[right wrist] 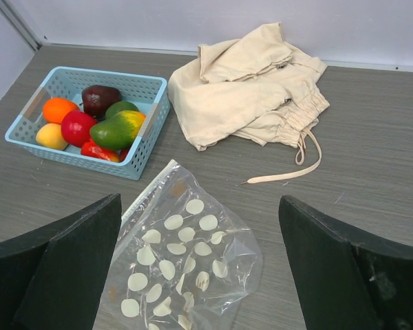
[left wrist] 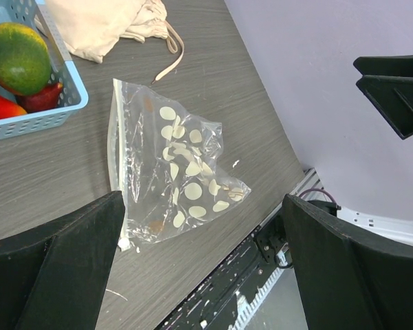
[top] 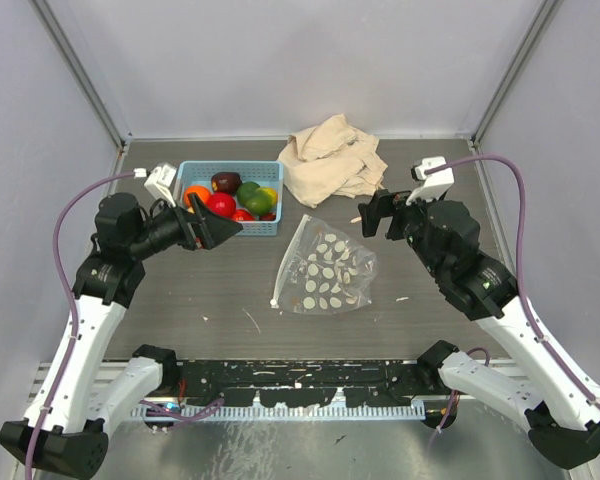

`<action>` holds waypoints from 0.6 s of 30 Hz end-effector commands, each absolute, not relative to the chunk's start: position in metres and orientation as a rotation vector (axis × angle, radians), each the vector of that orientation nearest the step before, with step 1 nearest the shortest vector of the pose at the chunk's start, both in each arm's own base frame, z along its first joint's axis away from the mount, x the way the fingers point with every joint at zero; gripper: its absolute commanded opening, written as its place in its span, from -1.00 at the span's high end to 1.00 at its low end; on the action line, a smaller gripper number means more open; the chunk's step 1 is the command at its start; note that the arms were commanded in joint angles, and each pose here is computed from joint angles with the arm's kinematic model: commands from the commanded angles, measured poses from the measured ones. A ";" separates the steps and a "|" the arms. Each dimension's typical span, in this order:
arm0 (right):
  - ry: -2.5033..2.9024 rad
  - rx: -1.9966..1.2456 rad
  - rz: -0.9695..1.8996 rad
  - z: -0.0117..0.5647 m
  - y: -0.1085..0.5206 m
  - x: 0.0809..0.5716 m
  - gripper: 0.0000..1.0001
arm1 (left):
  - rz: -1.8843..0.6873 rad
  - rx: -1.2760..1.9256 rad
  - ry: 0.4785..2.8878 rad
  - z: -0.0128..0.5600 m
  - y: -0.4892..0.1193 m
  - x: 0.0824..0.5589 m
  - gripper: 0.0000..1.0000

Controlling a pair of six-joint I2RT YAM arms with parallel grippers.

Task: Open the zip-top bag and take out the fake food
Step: Reset both arms

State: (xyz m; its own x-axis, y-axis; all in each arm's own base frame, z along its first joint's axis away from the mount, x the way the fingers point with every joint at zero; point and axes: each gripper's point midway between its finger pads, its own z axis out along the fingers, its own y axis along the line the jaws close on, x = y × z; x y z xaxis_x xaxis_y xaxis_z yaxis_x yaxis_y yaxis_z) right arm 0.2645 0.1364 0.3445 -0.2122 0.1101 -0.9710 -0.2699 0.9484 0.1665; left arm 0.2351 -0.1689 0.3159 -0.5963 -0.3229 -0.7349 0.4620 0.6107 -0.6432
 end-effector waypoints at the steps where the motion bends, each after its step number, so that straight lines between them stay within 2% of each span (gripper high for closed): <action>1: 1.695 -0.085 0.358 0.360 0.132 0.264 -1.00 | -1.114 0.160 1.848 0.334 -0.172 0.234 -0.96; 18: 1.693 -0.089 0.330 0.357 0.126 0.261 -1.00 | -1.116 0.163 1.842 0.337 -0.172 0.229 -0.96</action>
